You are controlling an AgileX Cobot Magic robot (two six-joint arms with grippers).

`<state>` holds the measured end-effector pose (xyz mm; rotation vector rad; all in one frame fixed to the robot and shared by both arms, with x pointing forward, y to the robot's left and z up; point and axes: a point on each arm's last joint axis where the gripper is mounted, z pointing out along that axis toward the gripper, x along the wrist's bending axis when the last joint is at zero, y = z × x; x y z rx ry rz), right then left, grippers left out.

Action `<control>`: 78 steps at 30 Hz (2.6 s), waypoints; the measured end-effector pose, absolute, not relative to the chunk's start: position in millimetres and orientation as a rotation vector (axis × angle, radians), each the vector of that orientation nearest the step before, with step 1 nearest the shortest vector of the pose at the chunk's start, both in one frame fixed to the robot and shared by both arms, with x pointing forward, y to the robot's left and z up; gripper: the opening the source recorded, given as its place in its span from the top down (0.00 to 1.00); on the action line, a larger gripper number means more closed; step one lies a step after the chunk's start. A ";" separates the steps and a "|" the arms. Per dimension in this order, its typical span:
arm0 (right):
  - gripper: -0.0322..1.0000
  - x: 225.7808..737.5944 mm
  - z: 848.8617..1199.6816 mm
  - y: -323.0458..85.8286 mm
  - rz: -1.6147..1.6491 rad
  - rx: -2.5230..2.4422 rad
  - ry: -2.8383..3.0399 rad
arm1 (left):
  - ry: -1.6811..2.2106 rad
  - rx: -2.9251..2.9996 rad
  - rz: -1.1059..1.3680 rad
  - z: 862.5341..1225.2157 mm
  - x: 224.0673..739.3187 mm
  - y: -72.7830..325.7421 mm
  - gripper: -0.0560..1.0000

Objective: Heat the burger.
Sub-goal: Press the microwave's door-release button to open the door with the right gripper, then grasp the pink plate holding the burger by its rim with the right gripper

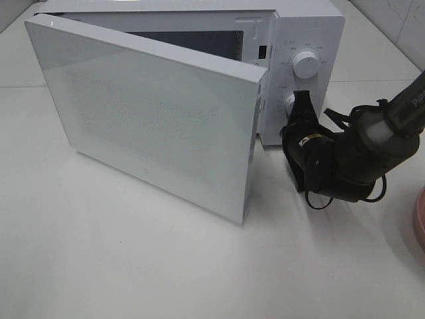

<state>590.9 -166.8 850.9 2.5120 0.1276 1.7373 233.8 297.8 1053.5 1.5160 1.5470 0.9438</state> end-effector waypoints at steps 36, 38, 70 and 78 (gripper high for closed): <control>0.97 578.9 865.8 -169.3 1.693 2.585 0.251 | 1.546 1.515 0.944 1053.5 233.8 297.8 0.01; 0.97 575.3 868.6 -170.1 1.688 2.591 0.268 | 1.546 1.515 0.944 1053.5 233.8 297.8 0.01; 0.96 500.7 943.2 -173.7 1.162 2.480 1.395 | 1.546 1.515 0.944 1053.5 233.8 297.8 0.01; 0.95 485.0 956.6 -175.3 1.048 2.317 1.699 | 1.546 1.515 0.944 1053.5 233.8 297.8 0.01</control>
